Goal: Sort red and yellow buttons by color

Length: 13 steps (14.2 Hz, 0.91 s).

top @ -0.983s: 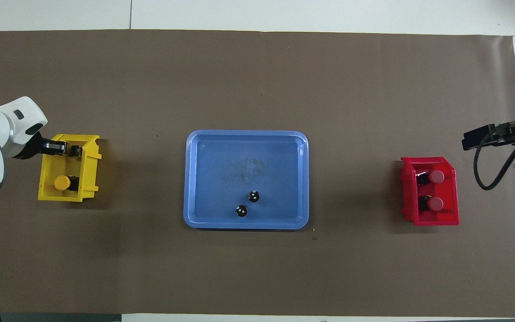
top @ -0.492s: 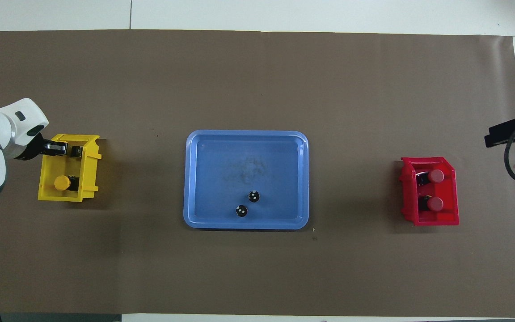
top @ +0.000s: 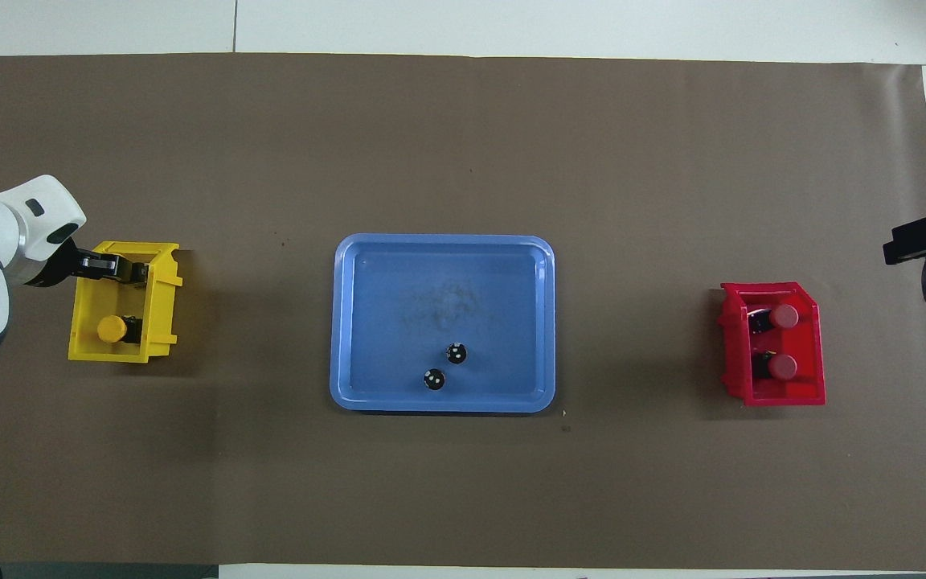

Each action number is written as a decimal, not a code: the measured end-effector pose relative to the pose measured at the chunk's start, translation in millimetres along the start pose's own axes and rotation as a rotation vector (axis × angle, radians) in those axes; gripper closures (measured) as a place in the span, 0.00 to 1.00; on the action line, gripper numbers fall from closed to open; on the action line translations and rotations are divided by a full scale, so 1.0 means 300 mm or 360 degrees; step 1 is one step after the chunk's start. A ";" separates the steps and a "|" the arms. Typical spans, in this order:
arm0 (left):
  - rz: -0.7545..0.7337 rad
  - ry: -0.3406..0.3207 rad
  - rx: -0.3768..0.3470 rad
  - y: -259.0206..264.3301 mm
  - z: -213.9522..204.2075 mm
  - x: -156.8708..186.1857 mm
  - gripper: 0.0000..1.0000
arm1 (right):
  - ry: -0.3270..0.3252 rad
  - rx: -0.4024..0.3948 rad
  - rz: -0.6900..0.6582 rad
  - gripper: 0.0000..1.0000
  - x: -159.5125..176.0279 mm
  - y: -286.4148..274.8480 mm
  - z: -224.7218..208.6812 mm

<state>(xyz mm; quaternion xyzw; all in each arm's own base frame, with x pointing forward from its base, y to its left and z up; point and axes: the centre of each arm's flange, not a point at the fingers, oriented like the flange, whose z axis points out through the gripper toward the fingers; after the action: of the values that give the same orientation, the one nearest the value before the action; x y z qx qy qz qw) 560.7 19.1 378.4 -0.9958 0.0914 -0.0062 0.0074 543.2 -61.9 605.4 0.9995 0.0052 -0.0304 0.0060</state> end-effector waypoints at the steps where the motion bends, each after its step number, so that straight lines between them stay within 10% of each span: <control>1: 0.0000 0.0003 0.0001 -0.001 -0.006 0.002 0.44 | -0.0002 0.0000 0.0000 0.00 -0.001 0.000 0.000; 7: 0.0013 -0.0007 0.0001 0.006 -0.221 0.047 0.07 | -0.0005 0.0000 -0.0007 0.00 0.000 -0.008 0.001; 13: 0.0051 -0.0039 -0.0004 0.056 -0.512 0.039 0.00 | -0.0007 -0.0001 -0.0026 0.00 0.002 -0.030 0.001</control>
<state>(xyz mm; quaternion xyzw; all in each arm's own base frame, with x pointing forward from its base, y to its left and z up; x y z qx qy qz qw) 567.0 -1.6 531.9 -0.9942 0.1071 0.0062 0.0073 543.7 -53.0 605.0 0.9994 0.0133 -0.0326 0.0061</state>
